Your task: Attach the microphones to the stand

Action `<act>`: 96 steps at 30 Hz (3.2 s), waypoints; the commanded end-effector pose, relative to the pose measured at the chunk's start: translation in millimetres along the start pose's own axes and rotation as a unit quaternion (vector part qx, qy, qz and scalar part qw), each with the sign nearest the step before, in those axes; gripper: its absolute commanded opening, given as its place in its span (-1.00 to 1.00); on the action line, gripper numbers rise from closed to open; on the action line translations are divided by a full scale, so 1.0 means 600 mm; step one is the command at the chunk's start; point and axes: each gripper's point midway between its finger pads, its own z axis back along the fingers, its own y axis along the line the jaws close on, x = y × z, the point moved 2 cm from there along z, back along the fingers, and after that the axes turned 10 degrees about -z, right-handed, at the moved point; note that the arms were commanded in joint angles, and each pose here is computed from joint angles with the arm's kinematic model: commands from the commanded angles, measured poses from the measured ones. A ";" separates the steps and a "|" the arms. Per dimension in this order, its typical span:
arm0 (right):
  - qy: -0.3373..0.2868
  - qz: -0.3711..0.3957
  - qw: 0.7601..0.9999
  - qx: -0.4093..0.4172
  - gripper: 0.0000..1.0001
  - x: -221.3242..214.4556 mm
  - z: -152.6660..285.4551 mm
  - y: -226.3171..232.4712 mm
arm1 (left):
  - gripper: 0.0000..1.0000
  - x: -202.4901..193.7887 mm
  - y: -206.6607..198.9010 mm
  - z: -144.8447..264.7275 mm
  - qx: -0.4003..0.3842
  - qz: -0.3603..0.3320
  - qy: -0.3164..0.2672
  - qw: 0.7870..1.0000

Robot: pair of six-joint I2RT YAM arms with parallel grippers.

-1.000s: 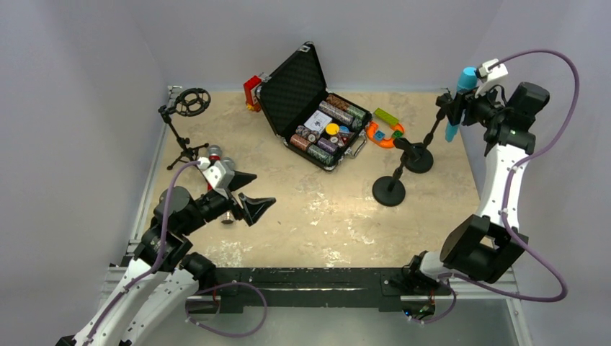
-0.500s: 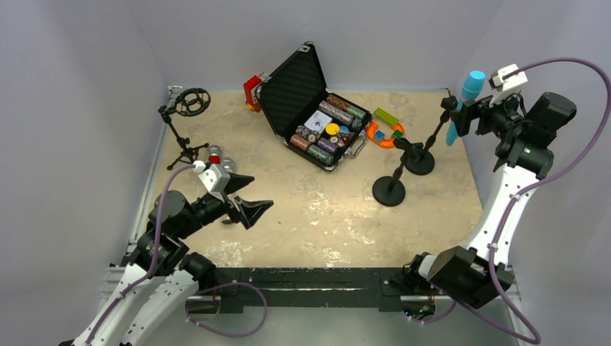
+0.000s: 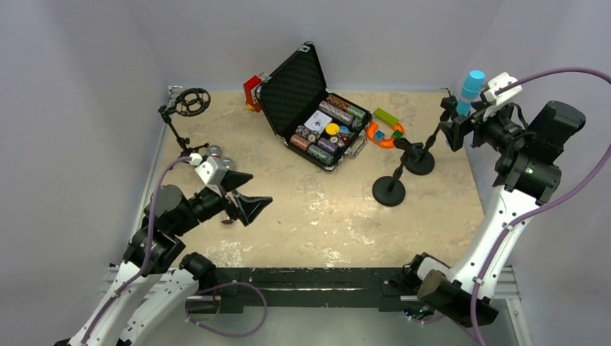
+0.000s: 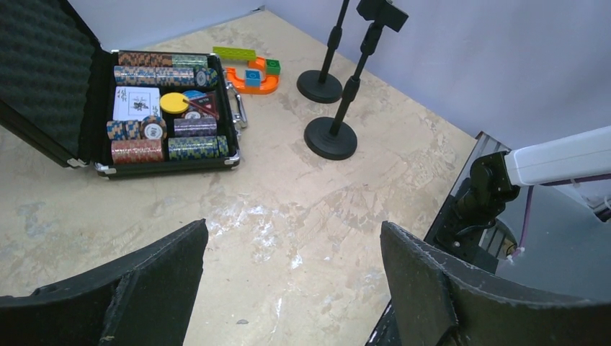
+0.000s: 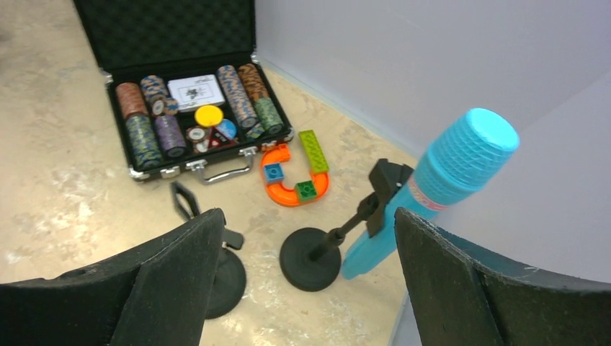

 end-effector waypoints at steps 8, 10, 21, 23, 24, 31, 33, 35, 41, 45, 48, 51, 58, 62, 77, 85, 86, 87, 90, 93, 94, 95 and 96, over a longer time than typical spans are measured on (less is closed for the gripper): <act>-0.038 0.003 0.988 0.152 0.87 0.004 0.045 0.142 | 0.91 0.043 0.000 -0.014 0.003 0.036 -0.027 0.999; -0.042 -0.004 0.985 0.168 0.88 -0.005 0.047 0.157 | 0.92 0.042 0.001 -0.020 0.001 0.042 -0.026 0.999; -0.033 -0.051 0.979 0.195 0.92 -0.067 0.045 0.185 | 0.99 0.040 0.014 -0.035 0.018 0.062 -0.030 0.997; -0.030 -0.055 0.979 0.195 0.92 -0.077 0.044 0.188 | 0.99 0.039 0.015 -0.036 0.020 0.063 -0.030 0.997; -0.029 -0.056 0.979 0.195 0.92 -0.081 0.044 0.189 | 0.99 0.038 0.016 -0.037 0.021 0.064 -0.030 0.997; -0.026 -0.060 0.977 0.203 0.92 -0.108 0.042 0.198 | 0.99 0.032 0.016 -0.039 0.020 0.065 -0.025 0.997; -0.024 -0.061 0.977 0.204 0.92 -0.117 0.041 0.199 | 0.99 0.029 0.017 -0.040 0.021 0.063 -0.023 0.998; -0.021 -0.062 0.977 0.203 0.92 -0.123 0.040 0.199 | 0.99 0.027 0.018 -0.040 0.022 0.059 -0.021 0.998; -0.006 -0.061 0.979 0.193 0.92 -0.147 0.033 0.190 | 0.99 0.005 0.035 -0.035 0.052 0.045 0.010 0.998; 0.001 -0.065 0.979 0.192 0.92 -0.163 0.026 0.184 | 0.99 -0.012 0.047 -0.028 0.077 0.038 0.035 0.996; 0.003 -0.067 0.978 0.196 0.92 -0.171 0.022 0.182 | 0.99 -0.019 0.050 -0.027 0.082 0.036 0.042 0.995; 0.005 -0.069 0.977 0.200 0.91 -0.179 0.019 0.181 | 0.99 -0.022 0.052 -0.029 0.083 0.036 0.045 0.995; 0.008 -0.065 0.977 0.202 0.91 -0.190 0.014 0.178 | 0.99 -0.023 0.051 -0.036 0.075 0.033 0.045 0.996; 0.011 -0.063 0.977 0.204 0.91 -0.201 0.010 0.175 | 0.99 -0.025 0.049 -0.038 0.069 0.033 0.045 0.996; -0.030 0.026 0.977 0.211 0.97 -0.269 -0.027 0.155 | 0.99 -0.035 0.048 -0.043 0.062 0.028 0.041 0.997; -0.041 0.011 0.970 0.240 0.87 -0.286 -0.068 0.139 | 0.99 -0.044 0.048 -0.042 0.062 0.030 0.042 0.997; -0.040 0.014 0.970 0.241 0.85 -0.288 -0.075 0.140 | 0.99 -0.045 0.048 -0.042 0.063 0.029 0.042 0.997; -0.040 0.018 0.969 0.243 0.84 -0.291 -0.082 0.140 | 0.99 -0.045 0.049 -0.042 0.064 0.027 0.041 0.997; -0.049 0.025 0.969 0.241 0.83 -0.293 -0.100 0.142 | 0.99 -0.045 0.050 -0.042 0.065 0.023 0.040 0.997; -0.063 0.045 0.968 0.239 0.82 -0.297 -0.112 0.143 | 0.99 -0.044 0.051 -0.041 0.067 0.020 0.039 0.997; -0.066 0.051 0.967 0.240 0.82 -0.300 -0.115 0.143 | 0.99 -0.043 0.051 -0.041 0.067 0.019 0.038 0.997; -0.069 0.058 0.966 0.242 0.82 -0.304 -0.118 0.144 | 0.99 -0.044 0.052 -0.041 0.067 0.018 0.038 0.997; -0.071 0.063 0.965 0.246 0.82 -0.307 -0.120 0.144 | 0.99 -0.043 0.052 -0.041 0.067 0.017 0.038 0.997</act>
